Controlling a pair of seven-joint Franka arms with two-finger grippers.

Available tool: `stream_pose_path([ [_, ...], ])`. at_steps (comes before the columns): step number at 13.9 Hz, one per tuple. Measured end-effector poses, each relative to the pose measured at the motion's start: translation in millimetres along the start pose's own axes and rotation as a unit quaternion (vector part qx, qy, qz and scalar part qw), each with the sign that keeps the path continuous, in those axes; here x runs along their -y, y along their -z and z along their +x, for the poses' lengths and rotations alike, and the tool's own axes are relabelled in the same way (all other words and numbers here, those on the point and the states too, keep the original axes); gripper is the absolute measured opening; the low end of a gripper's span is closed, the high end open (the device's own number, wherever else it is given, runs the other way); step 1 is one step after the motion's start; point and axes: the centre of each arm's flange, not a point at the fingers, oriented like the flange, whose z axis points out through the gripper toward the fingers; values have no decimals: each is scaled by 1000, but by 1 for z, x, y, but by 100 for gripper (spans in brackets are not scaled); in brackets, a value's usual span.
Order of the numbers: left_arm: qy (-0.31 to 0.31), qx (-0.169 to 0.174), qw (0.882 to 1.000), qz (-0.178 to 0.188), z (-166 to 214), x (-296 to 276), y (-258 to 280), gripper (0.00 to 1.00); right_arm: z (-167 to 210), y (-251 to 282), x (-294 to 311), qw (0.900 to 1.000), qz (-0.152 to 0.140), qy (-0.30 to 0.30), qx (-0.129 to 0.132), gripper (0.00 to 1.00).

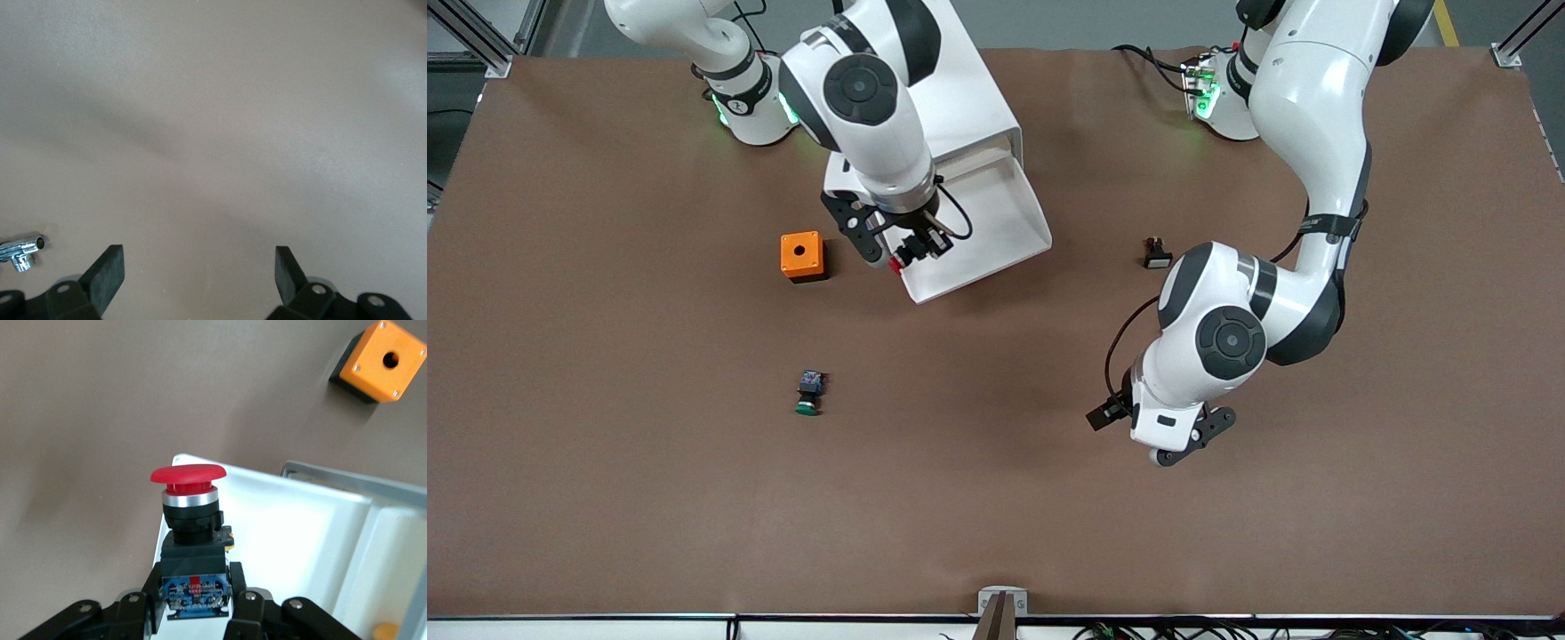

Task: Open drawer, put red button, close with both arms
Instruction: 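Carry the red button with the right gripper into the open drawer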

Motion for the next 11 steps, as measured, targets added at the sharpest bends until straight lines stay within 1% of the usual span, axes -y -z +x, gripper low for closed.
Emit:
stream_pose_path([
  [3,-1,0,1000,1,-1,0,-1,100,-27,-26,6,1000,0,-15,-2,42],
  [6,-4,1,1000,0,-5,-3,-1,100,-44,-45,9,1000,-1,-25,-4,42],
  [11,-32,-12,999,16,-39,-23,-9,100,-59,-66,10,999,-7,-39,-7,42],
])
